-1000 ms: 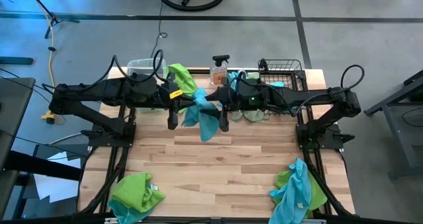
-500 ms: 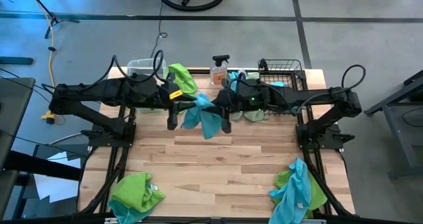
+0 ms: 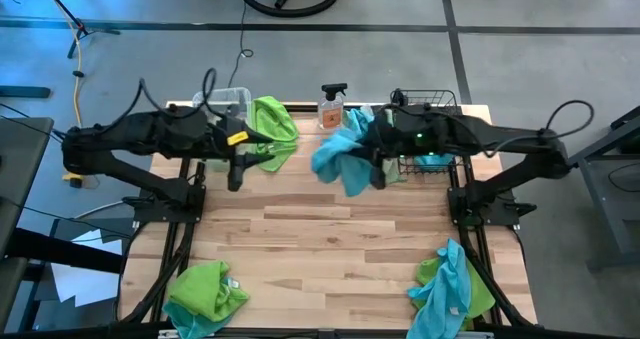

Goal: Sort microfiber towel by color & place in baskets
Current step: Put the blue microfiber cloth into the basket

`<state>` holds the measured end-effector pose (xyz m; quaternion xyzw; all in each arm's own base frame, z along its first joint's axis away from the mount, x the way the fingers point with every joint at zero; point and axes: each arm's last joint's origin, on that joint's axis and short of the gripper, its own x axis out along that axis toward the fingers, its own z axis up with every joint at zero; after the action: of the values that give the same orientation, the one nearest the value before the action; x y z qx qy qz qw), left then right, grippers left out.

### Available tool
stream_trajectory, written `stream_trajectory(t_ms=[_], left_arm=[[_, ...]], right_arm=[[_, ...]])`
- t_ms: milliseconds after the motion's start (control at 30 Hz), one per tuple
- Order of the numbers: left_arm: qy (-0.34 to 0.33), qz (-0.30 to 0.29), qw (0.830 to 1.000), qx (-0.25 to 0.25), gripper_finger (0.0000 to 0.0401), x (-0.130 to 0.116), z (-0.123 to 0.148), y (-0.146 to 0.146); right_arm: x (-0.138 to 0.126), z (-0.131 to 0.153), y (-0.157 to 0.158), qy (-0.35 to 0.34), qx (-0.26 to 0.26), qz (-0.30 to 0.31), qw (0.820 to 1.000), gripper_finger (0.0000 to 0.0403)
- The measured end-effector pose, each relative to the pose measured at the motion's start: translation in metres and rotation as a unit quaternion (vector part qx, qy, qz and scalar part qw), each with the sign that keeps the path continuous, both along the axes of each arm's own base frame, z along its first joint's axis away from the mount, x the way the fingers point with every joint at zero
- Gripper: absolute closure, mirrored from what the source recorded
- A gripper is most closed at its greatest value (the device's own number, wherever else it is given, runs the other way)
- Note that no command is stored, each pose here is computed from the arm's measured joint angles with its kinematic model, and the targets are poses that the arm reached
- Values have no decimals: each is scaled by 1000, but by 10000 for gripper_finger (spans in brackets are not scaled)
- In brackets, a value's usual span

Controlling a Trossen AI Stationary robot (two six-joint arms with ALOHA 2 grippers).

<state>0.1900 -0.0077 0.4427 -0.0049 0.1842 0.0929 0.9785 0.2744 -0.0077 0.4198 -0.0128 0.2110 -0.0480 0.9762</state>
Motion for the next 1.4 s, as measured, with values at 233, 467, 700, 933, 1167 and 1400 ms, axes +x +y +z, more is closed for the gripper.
stream_trajectory(t_ms=[233,467,700,933,1167,1400], left_arm=[[-26,20,999,18,233,-24,10,3],[-75,36,996,6,233,-37,-7,5],[-129,46,990,-36,233,-52,-44,6],[-162,56,984,-48,233,-63,-45,8],[-160,56,985,-32,233,-65,-44,8],[-159,55,985,-30,233,-65,-44,8]], right_arm=[[-45,-4,1,101,29,-56,993,402],[-80,4,4,112,23,-93,989,402],[-117,11,2,105,38,-141,984,403],[-144,9,0,124,55,-198,971,403],[-142,11,-12,98,34,-294,950,403],[-134,5,-44,114,31,-411,904,403]])
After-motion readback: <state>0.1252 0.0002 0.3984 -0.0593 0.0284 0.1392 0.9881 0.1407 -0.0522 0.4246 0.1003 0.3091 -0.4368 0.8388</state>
